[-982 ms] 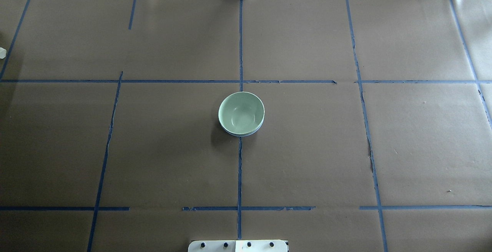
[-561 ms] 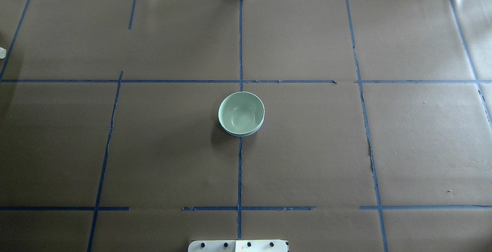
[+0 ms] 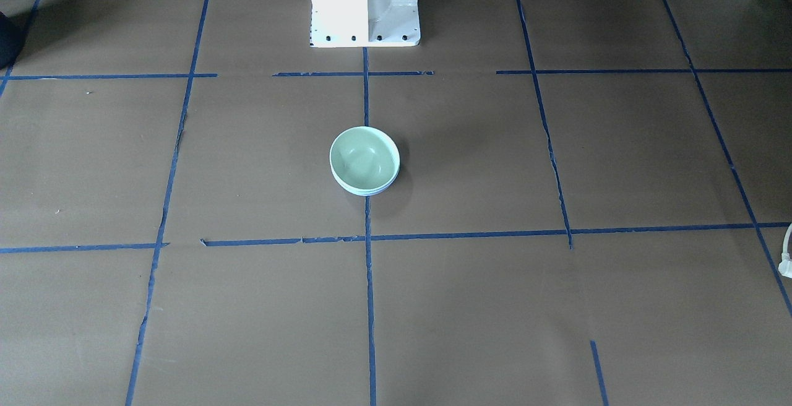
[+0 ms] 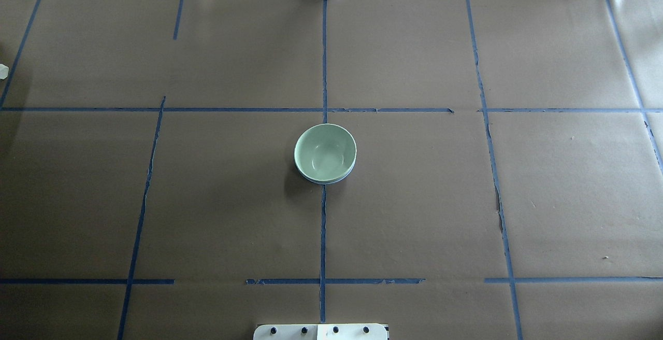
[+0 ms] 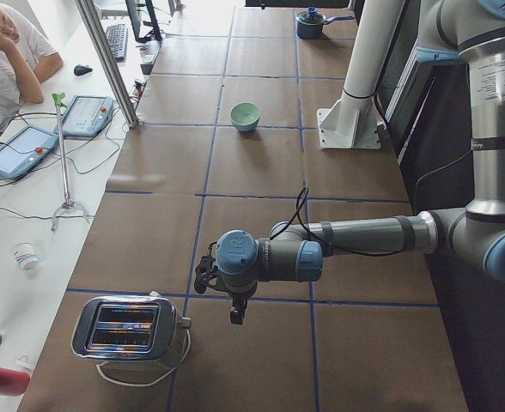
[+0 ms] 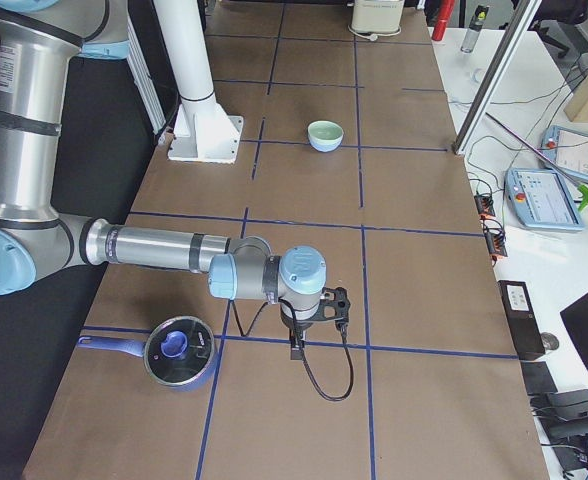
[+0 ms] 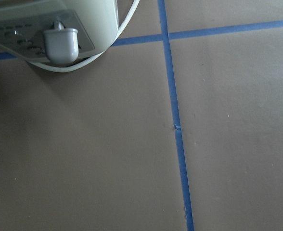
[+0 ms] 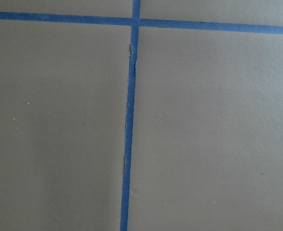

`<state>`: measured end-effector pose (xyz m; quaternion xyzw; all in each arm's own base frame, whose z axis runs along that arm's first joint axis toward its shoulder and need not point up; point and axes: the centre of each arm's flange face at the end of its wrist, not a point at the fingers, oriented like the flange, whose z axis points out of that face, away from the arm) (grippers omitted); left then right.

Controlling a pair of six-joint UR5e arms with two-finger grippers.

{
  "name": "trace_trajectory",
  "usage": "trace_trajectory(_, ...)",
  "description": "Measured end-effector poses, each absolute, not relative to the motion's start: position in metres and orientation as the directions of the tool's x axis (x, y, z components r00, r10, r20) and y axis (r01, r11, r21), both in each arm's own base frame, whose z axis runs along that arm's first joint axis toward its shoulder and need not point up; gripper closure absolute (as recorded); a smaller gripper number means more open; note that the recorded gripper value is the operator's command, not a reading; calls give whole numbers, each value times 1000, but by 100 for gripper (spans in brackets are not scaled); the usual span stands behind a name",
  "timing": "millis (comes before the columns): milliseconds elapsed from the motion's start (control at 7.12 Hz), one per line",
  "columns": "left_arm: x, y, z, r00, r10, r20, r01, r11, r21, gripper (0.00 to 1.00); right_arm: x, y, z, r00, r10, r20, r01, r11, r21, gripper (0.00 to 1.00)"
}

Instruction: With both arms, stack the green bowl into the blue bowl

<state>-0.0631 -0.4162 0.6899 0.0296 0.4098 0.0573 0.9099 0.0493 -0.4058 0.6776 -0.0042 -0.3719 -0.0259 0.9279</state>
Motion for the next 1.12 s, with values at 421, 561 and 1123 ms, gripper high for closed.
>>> trace_trajectory(421,-62,-417,686,658,137,-741,-82,991,110,0,47,-407,681,721,-36,692,51,999,-1,0)
trace_trajectory(561,-62,-420,682,659,144,-739,-83,990,118,0,47,-407,682,720,-35,693,52,999,-4,0)
trace_trajectory(1123,-64,-424,676,681,158,-715,-88,987,134,0,45,-407,683,719,-36,694,56,998,-6,0)
